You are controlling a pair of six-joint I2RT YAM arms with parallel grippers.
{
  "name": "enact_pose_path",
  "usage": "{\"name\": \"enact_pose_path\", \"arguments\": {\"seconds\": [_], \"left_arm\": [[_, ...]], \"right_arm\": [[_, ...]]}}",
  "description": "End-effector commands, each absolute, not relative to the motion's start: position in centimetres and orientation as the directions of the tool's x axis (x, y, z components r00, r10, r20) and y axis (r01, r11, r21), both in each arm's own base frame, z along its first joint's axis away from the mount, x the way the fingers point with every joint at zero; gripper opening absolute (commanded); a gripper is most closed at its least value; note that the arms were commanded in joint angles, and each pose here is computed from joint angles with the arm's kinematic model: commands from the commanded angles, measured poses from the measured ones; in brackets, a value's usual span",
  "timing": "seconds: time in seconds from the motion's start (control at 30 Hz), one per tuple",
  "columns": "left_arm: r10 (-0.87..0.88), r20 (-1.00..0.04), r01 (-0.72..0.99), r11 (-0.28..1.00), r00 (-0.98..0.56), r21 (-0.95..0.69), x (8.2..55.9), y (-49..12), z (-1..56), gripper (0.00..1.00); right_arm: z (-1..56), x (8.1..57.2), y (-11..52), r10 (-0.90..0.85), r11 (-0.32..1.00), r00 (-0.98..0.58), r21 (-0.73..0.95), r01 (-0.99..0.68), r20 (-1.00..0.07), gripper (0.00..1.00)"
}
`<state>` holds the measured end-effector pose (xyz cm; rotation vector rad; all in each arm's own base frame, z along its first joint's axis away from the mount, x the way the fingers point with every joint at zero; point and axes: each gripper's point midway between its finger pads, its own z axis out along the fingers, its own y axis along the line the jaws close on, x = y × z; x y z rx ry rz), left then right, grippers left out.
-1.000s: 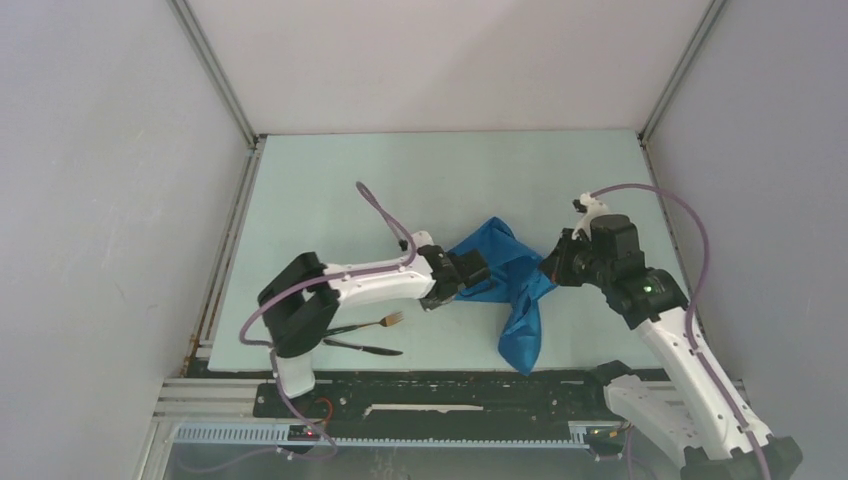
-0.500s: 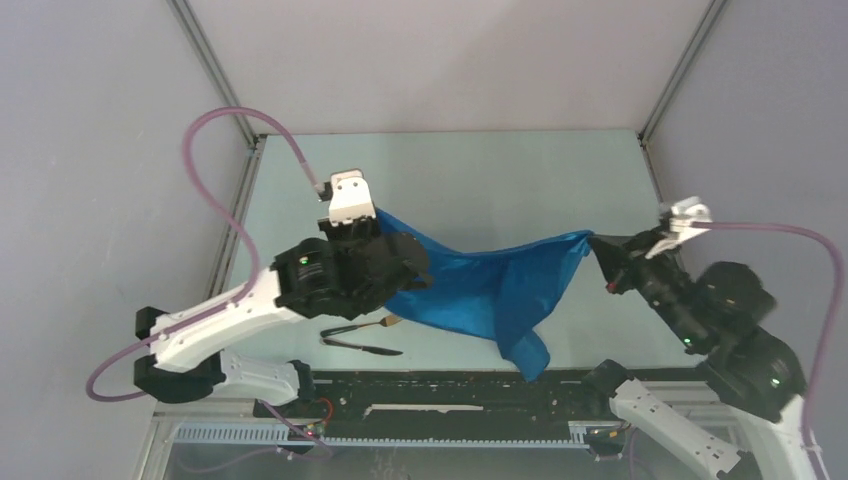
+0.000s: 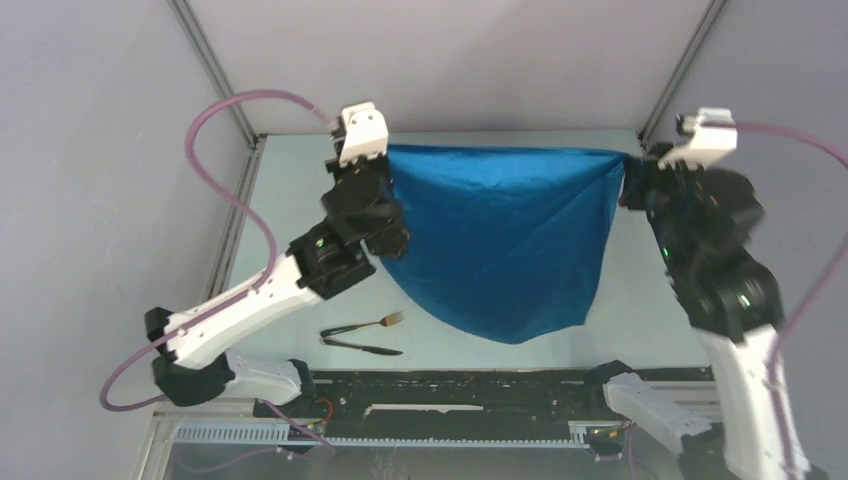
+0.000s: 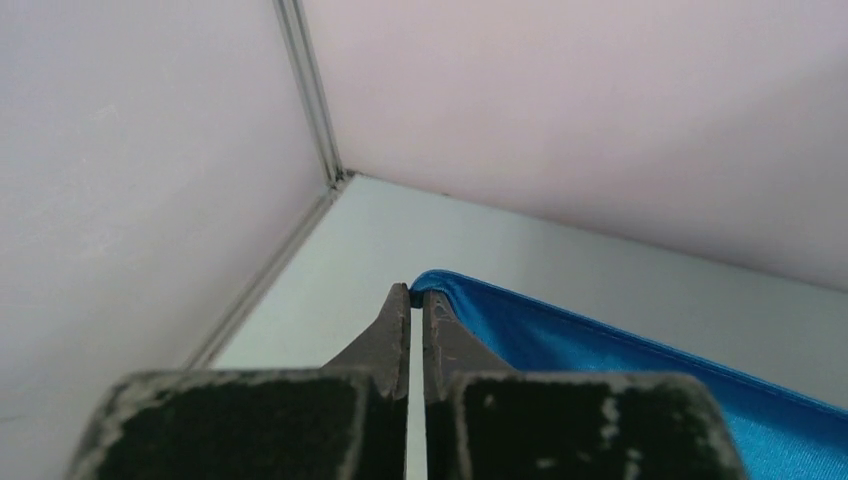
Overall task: Fold the napkin into a case and place the utensils inside
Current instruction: Flatten out the crumpled napkin at the center of the board.
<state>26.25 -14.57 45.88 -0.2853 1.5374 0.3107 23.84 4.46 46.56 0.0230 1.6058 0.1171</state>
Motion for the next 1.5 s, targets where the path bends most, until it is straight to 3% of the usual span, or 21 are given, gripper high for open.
{"name": "enact_pose_path", "arguments": {"seconds": [0.0, 0.23, 0.3, 0.37, 0.4, 0.43, 0.47, 0.53, 0.57, 0.63, 0.67, 0.8, 1.07, 1.23, 1.33, 1.47], "left_arm": [[0.001, -1.0, -0.366, 0.931, 0.029, -0.01, 31.2, -16.2, 47.1, 0.0], [-0.023, -0.995, -0.209, 0.978, -0.099, -0.001, 47.3, -23.1, 40.5, 0.0], [-0.05, -0.987, -0.127, 0.991, -0.15, -0.031, 51.7, -24.9, 37.9, 0.0], [-0.043, -0.985, -0.133, 0.991, -0.164, -0.022, 56.0, -24.7, 35.2, 0.0], [-0.053, -0.981, -0.115, 0.993, -0.185, -0.032, 57.7, -24.7, 33.7, 0.01], [-0.072, -0.981, -0.113, 0.992, -0.182, -0.052, 59.2, -24.3, 32.7, 0.11], [-0.093, -0.98, -0.136, 0.988, -0.177, -0.07, 60.4, -23.4, 31.7, 0.3], [-0.117, -0.974, -0.154, 0.984, -0.196, -0.088, 61.4, -21.7, 30.6, 0.57], [-0.114, -0.974, -0.191, 0.979, -0.197, -0.076, 61.2, -20.5, 30.6, 0.67], [-0.107, -0.972, -0.19, 0.98, -0.209, -0.067, 59.9, -19.3, 31.7, 0.8], [-0.101, -0.97, -0.184, 0.981, -0.222, -0.06, 59.0, -19.0, 32.1, 0.87], [-0.106, -0.932, -0.234, 0.972, -0.346, -0.023, 54.5, -16.4, 30.6, 0.99], [-0.234, -0.691, -0.102, 0.968, -0.684, -0.227, 43.2, -18.2, 20.3, 0.97], [-0.193, -0.545, 0.066, 0.905, -0.816, -0.42, 35.3, -21.4, 17.8, 0.97], [-0.148, -0.569, 0.158, 0.877, -0.809, -0.453, 31.8, -22.7, 18.2, 0.98], [-0.086, -0.588, 0.25, 0.849, -0.804, -0.466, 28.8, -23.9, 19.3, 0.99]], "right_arm": [[43.4, 31.2, 1.7, 0.114, 0.993, -0.118, 0.109, 0.044, -0.987, 0.0], [33.3, 45.8, -3.9, 0.216, 0.976, -0.335, 0.191, 0.107, -0.917, 0.0], [28.9, 50.1, -6.7, 0.206, 0.973, -0.4, 0.143, 0.182, -0.893, 0.1], [25.6, 53.5, -9.1, 0.226, 0.965, -0.471, 0.13, 0.228, -0.853, 0.09], [24.4, 55.0, -10.4, 0.241, 0.959, -0.481, 0.13, 0.252, -0.843, 0.22], [24.8, 56.4, -11.3, 0.23, 0.958, -0.474, 0.112, 0.264, -0.85, 0.38], [23.6, 57.2, -11.9, 0.23, 0.957, -0.506, 0.099, 0.272, -0.831, 0.43], [22.7, 56.9, -12.9, 0.253, 0.941, -0.547, 0.072, 0.33, -0.798, 0.54], [22.5, 56.2, -13.0, 0.279, 0.931, -0.559, 0.078, 0.356, -0.781, 0.63], [22.7, 54.3, -12.6, 0.296, 0.923, -0.581, 0.069, 0.379, -0.759, 0.96], [23.2, 52.6, -12.6, 0.296, 0.913, -0.592, 0.039, 0.407, -0.75, 0.99], [21.9, 47.2, -9.2, 0.335, 0.902, -0.667, 0.022, 0.432, -0.666, 1.0], [13.4, 36.3, 0.1, 0.482, 0.876, -0.703, 0.273, 0.398, -0.523, 0.96], [9.6, 29.8, 1.1, 0.563, 0.826, -0.731, 0.262, 0.498, -0.384, 0.96], [8.6, 27.3, 0.4, 0.669, 0.743, -0.652, 0.355, 0.568, -0.357, 0.89], [8.0, 24.2, -2.4, 0.767, 0.634, -0.517, 0.321, 0.704, -0.38, 0.84]]}}
